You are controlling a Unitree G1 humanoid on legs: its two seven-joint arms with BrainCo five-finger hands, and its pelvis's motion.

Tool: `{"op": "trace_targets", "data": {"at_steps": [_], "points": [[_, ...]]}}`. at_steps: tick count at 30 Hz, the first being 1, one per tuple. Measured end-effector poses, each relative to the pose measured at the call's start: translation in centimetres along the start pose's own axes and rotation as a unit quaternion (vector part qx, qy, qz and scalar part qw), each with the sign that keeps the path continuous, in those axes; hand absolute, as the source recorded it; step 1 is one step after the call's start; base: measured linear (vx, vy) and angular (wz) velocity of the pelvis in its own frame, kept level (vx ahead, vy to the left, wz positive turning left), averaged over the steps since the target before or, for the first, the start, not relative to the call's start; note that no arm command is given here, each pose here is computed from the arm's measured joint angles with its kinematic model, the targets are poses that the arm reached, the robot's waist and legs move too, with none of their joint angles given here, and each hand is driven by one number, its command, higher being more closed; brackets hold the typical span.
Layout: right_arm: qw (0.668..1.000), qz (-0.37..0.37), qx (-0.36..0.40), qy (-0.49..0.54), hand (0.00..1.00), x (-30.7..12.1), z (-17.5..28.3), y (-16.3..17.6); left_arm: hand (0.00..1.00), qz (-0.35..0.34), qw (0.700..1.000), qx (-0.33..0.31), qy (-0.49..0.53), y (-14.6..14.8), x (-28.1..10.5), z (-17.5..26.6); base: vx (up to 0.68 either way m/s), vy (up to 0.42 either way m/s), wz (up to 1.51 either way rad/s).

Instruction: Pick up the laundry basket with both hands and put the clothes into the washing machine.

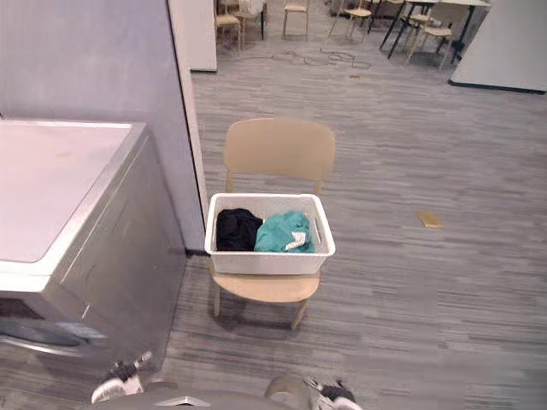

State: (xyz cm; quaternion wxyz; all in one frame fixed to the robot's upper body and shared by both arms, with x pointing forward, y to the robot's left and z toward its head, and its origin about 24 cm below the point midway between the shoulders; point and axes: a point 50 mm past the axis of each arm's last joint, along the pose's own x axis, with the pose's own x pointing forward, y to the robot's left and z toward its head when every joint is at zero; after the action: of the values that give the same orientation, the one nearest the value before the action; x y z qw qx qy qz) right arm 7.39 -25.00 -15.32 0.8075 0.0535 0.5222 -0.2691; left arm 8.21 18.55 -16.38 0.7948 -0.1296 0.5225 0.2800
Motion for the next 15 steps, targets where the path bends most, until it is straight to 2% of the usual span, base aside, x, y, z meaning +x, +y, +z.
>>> {"op": "trace_targets", "data": {"at_steps": [3, 6, 8, 11, 15], "points": [[1.0, 0.008, 0.0, -0.009, 0.0, 0.0, 0.5, 0.6, 0.0, 0.009, 1.0, -0.018, 0.002, 0.3, 0.0, 0.0, 0.12, -0.481, 0.48], [0.995, 0.039, 0.01, -0.092, 0.0, -0.7, 4.2, 2.6, 0.0, 0.013, 1.0, -0.025, -0.013, 0.7, 0.1, 0.8, 0.06, -0.296, -0.06], [0.975, 0.058, 0.037, -0.212, 0.0, -2.8, 9.3, 4.0, 0.0, 0.003, 1.0, 0.013, -0.02, 0.4, 0.2, 1.3, 0.07, -0.177, -0.05], [0.937, 0.052, 0.057, -0.34, 0.0, -5.9, 14.6, 3.6, 0.0, -0.013, 0.998, 0.061, -0.029, -0.5, 0.1, 1.4, 0.03, 0.018, 0.34], [0.886, 0.077, 0.065, -0.453, 0.0, -9.3, 19.2, 4.9, 0.0, -0.001, 0.995, 0.09, -0.039, 0.4, 0.3, 2.1, 0.02, 0.072, 0.2]]}}
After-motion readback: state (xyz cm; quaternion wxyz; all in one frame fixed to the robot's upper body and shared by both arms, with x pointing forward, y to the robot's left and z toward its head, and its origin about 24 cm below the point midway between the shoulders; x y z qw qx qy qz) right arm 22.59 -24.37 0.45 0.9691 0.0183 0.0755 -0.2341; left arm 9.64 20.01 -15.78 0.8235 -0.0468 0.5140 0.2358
